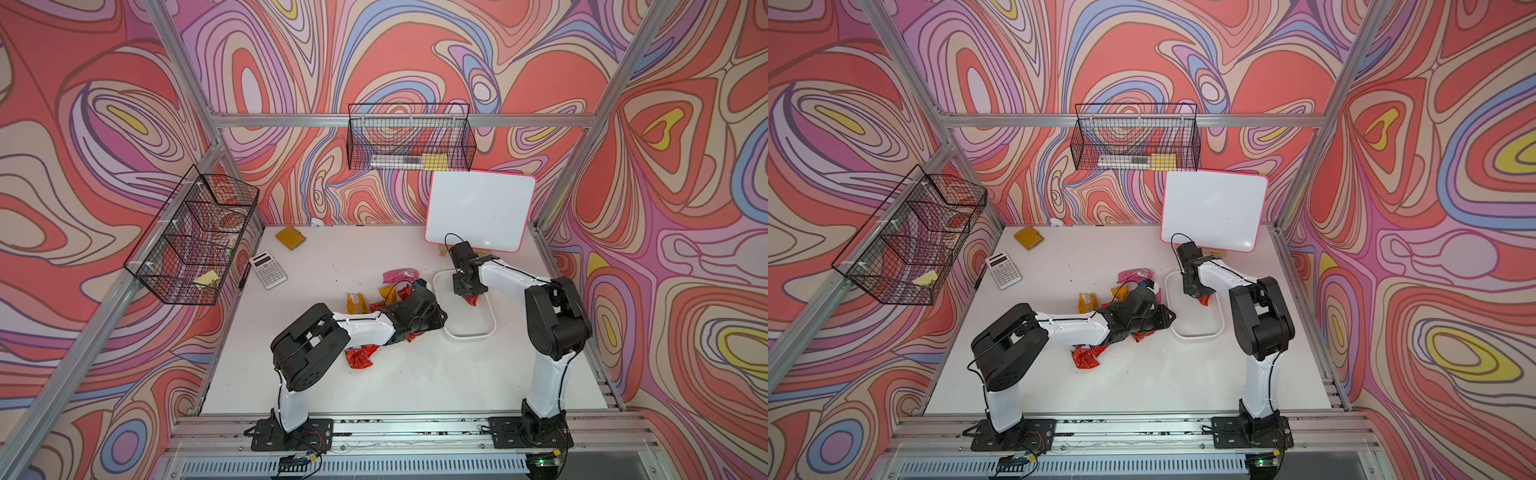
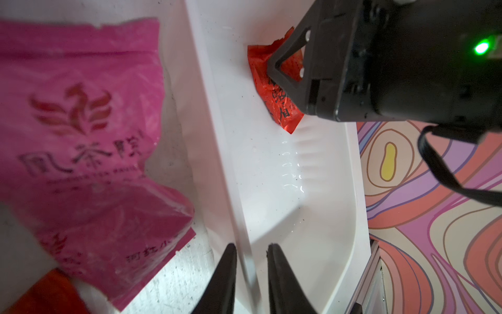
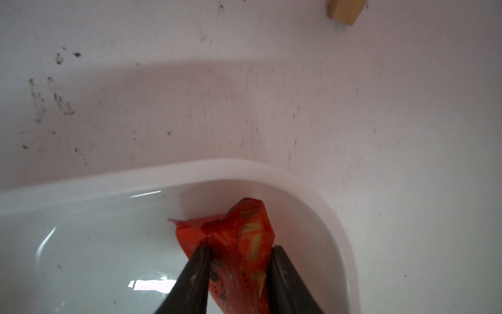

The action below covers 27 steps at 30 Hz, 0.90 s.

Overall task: Take the tea bags out of the storage box
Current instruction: Pick up the tea bag from the storage box, then place the tea bag at the center of the board.

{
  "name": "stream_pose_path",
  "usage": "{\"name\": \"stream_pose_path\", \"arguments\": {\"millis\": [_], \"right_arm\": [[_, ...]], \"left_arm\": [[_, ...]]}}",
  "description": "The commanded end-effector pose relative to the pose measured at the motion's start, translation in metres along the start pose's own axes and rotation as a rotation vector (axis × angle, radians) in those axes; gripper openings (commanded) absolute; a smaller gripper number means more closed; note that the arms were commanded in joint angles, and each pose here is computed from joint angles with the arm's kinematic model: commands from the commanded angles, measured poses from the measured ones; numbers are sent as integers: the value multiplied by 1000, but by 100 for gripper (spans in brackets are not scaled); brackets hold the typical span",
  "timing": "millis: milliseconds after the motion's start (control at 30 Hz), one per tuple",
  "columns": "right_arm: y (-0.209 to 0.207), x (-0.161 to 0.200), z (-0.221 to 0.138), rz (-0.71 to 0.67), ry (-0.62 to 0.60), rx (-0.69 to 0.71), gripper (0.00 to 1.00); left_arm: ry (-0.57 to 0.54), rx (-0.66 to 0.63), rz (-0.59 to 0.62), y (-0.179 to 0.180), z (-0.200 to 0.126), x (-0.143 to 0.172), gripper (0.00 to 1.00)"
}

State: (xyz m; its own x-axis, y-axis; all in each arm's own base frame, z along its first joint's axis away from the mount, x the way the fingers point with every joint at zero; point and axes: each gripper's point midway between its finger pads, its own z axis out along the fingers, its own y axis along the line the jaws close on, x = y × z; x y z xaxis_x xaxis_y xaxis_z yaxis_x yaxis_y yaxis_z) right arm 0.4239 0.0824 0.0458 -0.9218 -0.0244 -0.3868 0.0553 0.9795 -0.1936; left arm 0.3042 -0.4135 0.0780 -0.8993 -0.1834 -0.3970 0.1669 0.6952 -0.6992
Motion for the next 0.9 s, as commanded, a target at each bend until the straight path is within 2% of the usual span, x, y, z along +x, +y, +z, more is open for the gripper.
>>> {"name": "stream_pose_path", "arguments": {"millis": [0,133,200,400,600,767,867], "right_arm": [[8,16,-1,7,50,-63,23],[9,15,-7,17,44,-78,5],[7,13,-16,26,27,-83,0],[-2,3,-64,64,-52,-137,0],[2,12,-111,112,-91,-270,0],[27,33,-147,85,-100,-384,0],[64,59,-170,-2,-109,-466,0]], "left_arm": [[11,-5,19,-2,6,1,22],[10,4,22,-4,6,0,22],[4,12,26,-7,3,-1,24],[-48,84,44,-29,-13,-14,38],[-190,134,20,-47,-52,-39,49],[-343,39,-11,-23,-91,-55,52],[-444,-38,-51,3,-117,-61,51]]}}
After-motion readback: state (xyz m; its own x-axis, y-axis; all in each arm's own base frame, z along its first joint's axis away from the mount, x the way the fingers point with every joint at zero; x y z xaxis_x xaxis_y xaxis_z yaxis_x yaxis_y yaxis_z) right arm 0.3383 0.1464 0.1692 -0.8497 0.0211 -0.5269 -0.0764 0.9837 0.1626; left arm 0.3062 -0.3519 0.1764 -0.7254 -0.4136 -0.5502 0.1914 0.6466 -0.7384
